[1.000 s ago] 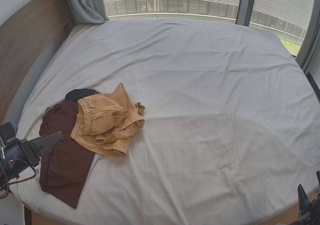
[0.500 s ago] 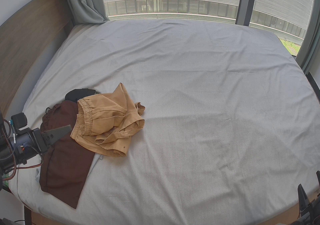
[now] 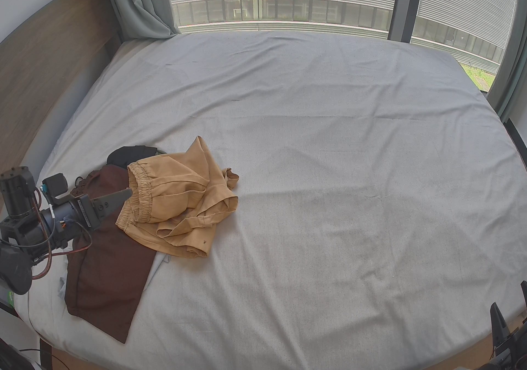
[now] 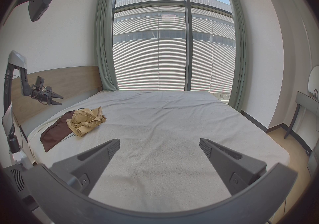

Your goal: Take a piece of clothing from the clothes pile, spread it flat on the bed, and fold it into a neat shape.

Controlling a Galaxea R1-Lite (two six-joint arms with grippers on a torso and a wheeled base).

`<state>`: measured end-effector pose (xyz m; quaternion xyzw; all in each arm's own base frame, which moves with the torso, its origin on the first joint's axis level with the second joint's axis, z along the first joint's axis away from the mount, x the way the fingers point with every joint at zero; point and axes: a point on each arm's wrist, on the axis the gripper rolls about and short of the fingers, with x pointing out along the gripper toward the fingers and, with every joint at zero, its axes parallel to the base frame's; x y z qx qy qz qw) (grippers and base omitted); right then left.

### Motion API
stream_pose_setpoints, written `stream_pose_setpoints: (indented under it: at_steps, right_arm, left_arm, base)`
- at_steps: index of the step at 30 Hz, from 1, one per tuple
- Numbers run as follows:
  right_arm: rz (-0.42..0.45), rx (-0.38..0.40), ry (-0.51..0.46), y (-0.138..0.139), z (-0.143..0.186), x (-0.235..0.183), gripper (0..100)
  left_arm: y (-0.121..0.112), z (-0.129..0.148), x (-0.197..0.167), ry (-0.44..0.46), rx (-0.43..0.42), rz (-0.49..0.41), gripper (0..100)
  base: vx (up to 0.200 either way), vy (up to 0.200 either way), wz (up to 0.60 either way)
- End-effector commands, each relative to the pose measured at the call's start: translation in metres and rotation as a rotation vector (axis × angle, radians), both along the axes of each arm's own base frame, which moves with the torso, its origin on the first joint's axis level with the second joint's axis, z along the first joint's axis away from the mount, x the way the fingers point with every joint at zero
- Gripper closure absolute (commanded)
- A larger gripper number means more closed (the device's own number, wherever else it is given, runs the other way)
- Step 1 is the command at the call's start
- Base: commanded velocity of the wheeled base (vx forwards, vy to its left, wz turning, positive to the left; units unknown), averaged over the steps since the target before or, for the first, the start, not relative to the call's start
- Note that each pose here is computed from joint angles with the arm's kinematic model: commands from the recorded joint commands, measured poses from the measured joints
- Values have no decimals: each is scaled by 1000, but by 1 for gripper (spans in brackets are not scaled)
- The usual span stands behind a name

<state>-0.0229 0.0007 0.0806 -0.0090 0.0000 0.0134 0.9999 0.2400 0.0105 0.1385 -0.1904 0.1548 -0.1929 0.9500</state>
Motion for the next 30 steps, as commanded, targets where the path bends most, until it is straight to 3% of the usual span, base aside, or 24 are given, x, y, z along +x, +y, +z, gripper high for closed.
stream_pose_setpoints:
  at_steps: [1, 15, 18, 30]
  right_arm:
    - [-1, 0, 0, 0, -5, 0, 0]
    - [-1, 0, 0, 0, -5, 0, 0]
    - [-1, 0, 0, 0, -5, 0, 0]
    - [-1, 0, 0, 0, -5, 0, 0]
  left_arm:
    - [4, -27, 26, 73, -8, 4, 0]
    - [8, -51, 74, 88, 19, -2, 0]
    - [9, -58, 82, 67, 57, -18, 0]
    - [5, -66, 112, 23, 63, -38, 0]
  base:
    - [0, 0, 0]
    - [0, 0, 0]
    - [0, 0, 0]
    - [0, 0, 0]
